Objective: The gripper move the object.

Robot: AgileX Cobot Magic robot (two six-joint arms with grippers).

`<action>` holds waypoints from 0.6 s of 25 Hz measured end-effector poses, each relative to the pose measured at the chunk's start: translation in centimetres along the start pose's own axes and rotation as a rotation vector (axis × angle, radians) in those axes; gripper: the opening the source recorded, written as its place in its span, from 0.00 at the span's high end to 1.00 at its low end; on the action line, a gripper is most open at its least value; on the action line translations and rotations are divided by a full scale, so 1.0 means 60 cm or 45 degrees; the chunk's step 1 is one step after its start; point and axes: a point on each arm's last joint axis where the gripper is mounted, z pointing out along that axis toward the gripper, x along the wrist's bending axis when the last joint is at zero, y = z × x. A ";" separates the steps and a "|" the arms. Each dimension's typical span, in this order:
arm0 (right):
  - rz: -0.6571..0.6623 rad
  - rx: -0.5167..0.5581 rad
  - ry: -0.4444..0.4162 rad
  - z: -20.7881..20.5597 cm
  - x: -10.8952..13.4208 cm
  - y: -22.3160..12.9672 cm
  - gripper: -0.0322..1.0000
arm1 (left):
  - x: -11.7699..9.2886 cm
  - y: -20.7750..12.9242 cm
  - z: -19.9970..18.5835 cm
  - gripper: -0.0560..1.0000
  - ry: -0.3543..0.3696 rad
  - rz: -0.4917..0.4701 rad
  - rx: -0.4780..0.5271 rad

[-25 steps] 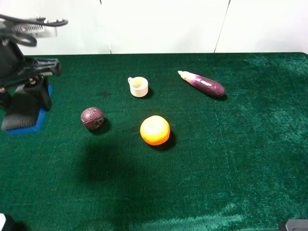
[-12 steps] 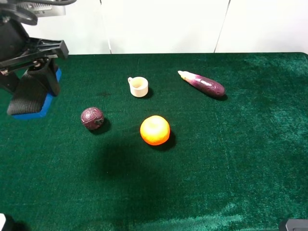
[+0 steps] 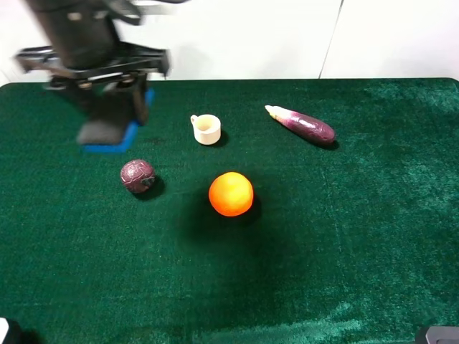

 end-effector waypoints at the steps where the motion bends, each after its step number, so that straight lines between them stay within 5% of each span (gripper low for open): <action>1: 0.000 0.000 0.000 0.000 0.000 0.000 0.30 | -0.013 0.010 0.003 0.40 -0.003 0.019 -0.003; 15: 0.000 0.000 0.000 0.000 0.000 0.000 0.30 | -0.197 0.081 0.039 0.40 -0.077 0.268 -0.097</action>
